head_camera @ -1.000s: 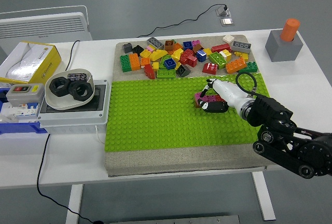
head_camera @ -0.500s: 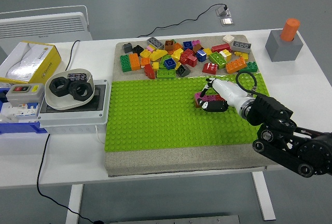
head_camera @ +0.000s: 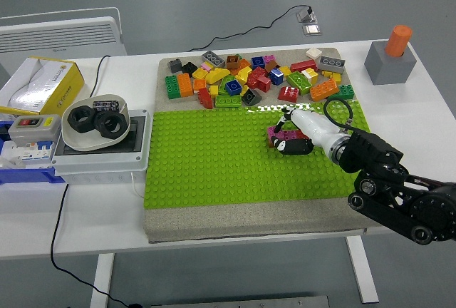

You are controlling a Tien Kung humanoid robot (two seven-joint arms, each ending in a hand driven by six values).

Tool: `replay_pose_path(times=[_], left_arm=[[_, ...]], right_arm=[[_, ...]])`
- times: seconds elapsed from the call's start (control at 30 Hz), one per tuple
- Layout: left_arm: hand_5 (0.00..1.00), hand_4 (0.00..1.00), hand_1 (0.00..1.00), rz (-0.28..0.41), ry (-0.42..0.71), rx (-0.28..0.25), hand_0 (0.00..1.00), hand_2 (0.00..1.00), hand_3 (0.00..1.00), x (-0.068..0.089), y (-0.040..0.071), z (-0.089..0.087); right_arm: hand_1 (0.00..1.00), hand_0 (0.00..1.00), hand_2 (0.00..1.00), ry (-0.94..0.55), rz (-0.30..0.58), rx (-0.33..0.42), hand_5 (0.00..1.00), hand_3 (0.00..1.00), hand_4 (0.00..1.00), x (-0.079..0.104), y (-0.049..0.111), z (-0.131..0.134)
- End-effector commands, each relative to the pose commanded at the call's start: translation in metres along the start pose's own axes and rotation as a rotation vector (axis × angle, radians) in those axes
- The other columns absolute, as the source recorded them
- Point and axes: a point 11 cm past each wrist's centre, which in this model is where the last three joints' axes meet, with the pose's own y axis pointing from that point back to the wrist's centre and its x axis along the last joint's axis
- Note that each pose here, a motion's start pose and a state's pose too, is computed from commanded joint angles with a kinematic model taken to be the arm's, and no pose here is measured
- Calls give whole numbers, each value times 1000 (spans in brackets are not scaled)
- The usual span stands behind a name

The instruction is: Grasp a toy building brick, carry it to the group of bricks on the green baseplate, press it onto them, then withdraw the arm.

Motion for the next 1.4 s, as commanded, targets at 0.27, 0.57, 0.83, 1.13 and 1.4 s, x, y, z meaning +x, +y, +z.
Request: replay_pose_path(times=[0.27,0.57,0.83,1.13,1.4], left_arm=[[998,998,594,1,-2,0,638,755,985,0,0,0],[998,998,594,0,-3,-1,636,755,986,0,0,1],[998,998,593,0,0,-3,635,755,985,1,0,1],[998,998,593,0,1,-3,635,755,984,1,0,0],[998,998,593,1,0,-2,634,754,984,1,0,0]], right_arm=[[923,998,968,-10,8,7,455,663,556,2,-1,-1],[914,998,961,-13,7,2,436,666,551,0,-3,-1],[910,995,954,4,-7,-16,427,668,550,-2,0,7],[908,994,954,13,-7,-18,419,667,547,-3,2,11],[907,995,954,30,-14,-3,421,667,546,-8,1,5]])
